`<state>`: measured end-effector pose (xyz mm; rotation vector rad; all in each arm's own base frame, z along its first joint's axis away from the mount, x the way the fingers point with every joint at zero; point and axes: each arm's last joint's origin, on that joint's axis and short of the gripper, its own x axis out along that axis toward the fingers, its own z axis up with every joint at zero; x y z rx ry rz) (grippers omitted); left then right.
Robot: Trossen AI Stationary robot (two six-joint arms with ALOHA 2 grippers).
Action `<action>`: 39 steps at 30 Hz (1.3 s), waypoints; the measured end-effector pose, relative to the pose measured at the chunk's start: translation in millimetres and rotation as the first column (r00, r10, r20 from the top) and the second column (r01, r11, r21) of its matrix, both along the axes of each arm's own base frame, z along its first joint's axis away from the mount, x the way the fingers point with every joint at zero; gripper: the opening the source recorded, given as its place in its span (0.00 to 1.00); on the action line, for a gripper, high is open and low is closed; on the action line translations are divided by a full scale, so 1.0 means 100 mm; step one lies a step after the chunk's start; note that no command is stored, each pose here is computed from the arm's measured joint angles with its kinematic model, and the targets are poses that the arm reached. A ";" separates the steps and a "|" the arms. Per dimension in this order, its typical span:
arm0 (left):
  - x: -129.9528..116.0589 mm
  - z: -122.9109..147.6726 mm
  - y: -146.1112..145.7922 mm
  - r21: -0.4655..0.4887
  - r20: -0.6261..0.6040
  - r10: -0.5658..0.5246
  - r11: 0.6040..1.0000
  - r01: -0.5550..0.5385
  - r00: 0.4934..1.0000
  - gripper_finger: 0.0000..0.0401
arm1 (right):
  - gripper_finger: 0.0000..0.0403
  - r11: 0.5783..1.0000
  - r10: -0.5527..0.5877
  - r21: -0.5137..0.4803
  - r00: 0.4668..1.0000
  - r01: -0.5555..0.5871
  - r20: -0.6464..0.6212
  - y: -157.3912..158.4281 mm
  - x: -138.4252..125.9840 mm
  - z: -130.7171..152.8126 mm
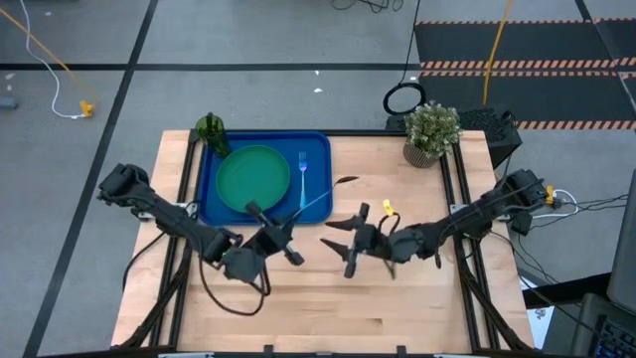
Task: Pick and place plate/cup/fork/spoon on tray
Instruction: Put the blue spoon on the blue serving tray to the right of the blue fork
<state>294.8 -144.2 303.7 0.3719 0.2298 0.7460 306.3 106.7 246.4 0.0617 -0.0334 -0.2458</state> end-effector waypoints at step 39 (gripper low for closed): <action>-0.24 0.60 -0.17 0.480 -0.228 -0.093 0.855 0.195 0.969 0.01 | 0.47 0.898 0.064 0.285 0.738 -0.336 0.671 -0.55 0.35 0.28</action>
